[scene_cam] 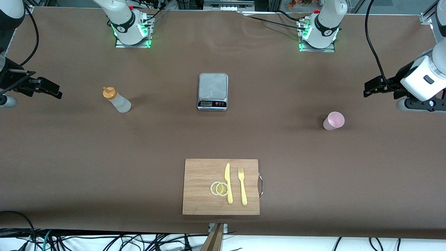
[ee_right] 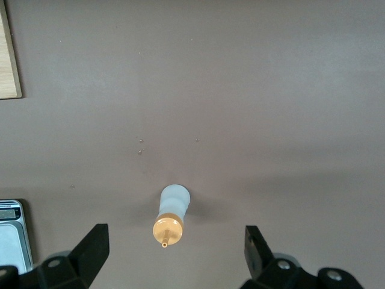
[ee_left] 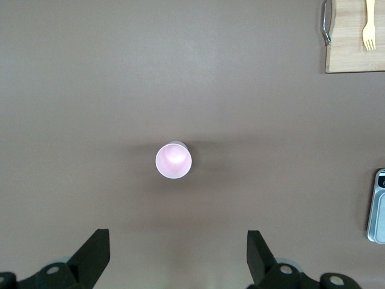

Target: Add sauce to pink cup with both arms

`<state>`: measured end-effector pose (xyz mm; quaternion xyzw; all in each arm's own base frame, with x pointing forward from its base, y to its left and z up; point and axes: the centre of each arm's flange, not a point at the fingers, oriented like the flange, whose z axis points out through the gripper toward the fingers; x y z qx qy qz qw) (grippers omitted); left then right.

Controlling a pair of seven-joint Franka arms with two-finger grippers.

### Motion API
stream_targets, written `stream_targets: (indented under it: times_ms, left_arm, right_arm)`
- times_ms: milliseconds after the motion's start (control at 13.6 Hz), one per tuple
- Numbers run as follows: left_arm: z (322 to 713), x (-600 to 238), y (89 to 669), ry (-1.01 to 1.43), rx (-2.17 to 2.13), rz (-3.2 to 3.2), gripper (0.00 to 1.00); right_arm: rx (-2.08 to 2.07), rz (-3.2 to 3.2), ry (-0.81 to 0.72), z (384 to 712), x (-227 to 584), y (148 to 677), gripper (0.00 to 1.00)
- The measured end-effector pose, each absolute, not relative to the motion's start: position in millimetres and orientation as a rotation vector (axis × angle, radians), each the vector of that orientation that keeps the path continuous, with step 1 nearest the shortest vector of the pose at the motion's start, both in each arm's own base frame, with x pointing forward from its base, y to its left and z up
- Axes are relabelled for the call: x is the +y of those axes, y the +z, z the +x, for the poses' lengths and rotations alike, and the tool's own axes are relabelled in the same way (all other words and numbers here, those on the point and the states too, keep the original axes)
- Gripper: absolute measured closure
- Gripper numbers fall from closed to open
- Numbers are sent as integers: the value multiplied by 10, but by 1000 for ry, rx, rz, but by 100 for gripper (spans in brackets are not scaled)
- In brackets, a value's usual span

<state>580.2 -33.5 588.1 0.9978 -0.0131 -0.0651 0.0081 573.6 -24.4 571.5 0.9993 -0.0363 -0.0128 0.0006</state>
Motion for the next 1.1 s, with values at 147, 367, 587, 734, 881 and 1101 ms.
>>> stream_targets:
  times_ms: [147,367,587,734,881,1101]
  left_arm:
    - [5785,-332,5877,-222,-40,3118,0]
    - [5778,-313,5868,-236,-35,3117,0]
    - [5778,-319,5864,-238,-36,3117,0]
    - [5778,-331,5862,-239,-40,3117,0]
    - [5778,-338,5861,-239,-42,3117,0]
    - [5778,-340,5861,-239,-42,3117,0]
  right_arm:
    - [-114,3138,-40,5736,-244,5715,0]
    - [-114,3138,-40,5736,-244,5715,0]
    - [-114,3138,-40,5736,-244,5714,0]
    - [-114,3138,-40,5736,-244,5715,0]
    - [-114,3138,-40,5736,-244,5714,0]
    - [-114,3138,-40,5736,-244,5714,0]
